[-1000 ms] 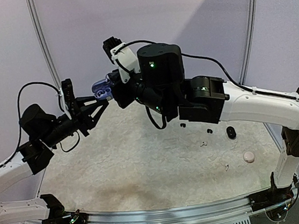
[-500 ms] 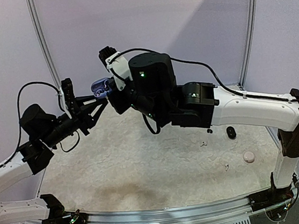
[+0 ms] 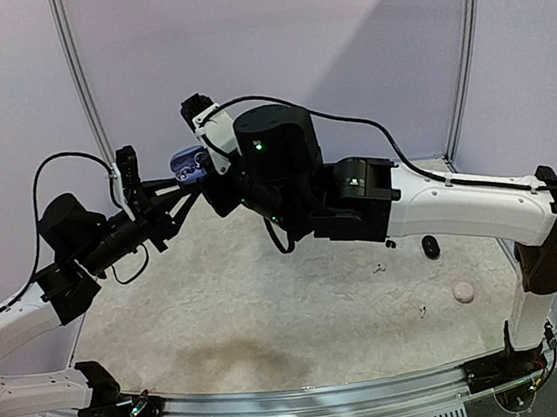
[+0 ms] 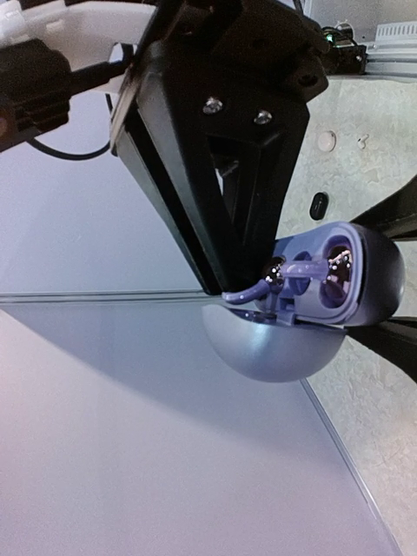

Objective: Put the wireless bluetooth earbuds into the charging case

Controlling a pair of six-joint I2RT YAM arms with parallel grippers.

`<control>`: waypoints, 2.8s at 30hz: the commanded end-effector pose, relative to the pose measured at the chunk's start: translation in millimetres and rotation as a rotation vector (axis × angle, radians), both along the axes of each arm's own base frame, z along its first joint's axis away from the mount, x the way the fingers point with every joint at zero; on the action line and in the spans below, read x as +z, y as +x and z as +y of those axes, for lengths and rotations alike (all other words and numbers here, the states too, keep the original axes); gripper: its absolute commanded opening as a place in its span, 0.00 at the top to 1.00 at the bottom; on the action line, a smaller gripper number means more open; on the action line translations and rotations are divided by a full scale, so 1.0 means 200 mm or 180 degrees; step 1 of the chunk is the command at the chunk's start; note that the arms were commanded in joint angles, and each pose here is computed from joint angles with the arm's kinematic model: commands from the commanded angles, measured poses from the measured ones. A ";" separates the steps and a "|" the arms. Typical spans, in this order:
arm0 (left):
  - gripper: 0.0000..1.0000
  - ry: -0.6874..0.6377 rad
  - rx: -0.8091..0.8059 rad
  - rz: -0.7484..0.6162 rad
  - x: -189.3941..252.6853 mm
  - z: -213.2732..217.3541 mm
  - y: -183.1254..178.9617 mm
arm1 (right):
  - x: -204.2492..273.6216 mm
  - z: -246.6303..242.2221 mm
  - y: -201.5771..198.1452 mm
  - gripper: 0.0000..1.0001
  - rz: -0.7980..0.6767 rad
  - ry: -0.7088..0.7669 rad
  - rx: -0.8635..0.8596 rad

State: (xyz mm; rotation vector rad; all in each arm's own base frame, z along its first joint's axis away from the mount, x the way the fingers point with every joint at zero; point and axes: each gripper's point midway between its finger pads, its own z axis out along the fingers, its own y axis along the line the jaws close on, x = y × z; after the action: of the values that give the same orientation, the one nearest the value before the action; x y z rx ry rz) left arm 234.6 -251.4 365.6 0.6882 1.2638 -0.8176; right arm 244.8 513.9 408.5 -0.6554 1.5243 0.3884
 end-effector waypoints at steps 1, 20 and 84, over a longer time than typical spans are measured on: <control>1.00 -0.0141 -0.0013 -0.0099 0.10 0.01 -0.02 | -0.13 0.06 0.00 0.96 0.0006 -0.0236 0.0022; 1.00 -0.0140 0.0053 -0.0089 0.10 0.02 0.00 | -0.19 0.03 -0.03 0.81 0.0189 -0.0377 0.0131; 1.00 0.0100 -0.0253 -0.0203 0.05 -0.04 -0.07 | -0.02 -0.08 -0.04 0.88 0.0816 0.0231 0.0908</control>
State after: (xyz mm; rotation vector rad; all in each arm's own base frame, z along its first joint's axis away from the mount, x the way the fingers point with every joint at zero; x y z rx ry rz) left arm 224.2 -259.6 361.8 0.7865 1.2449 -0.8338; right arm 228.6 491.2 419.6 -0.7866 1.6086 0.7614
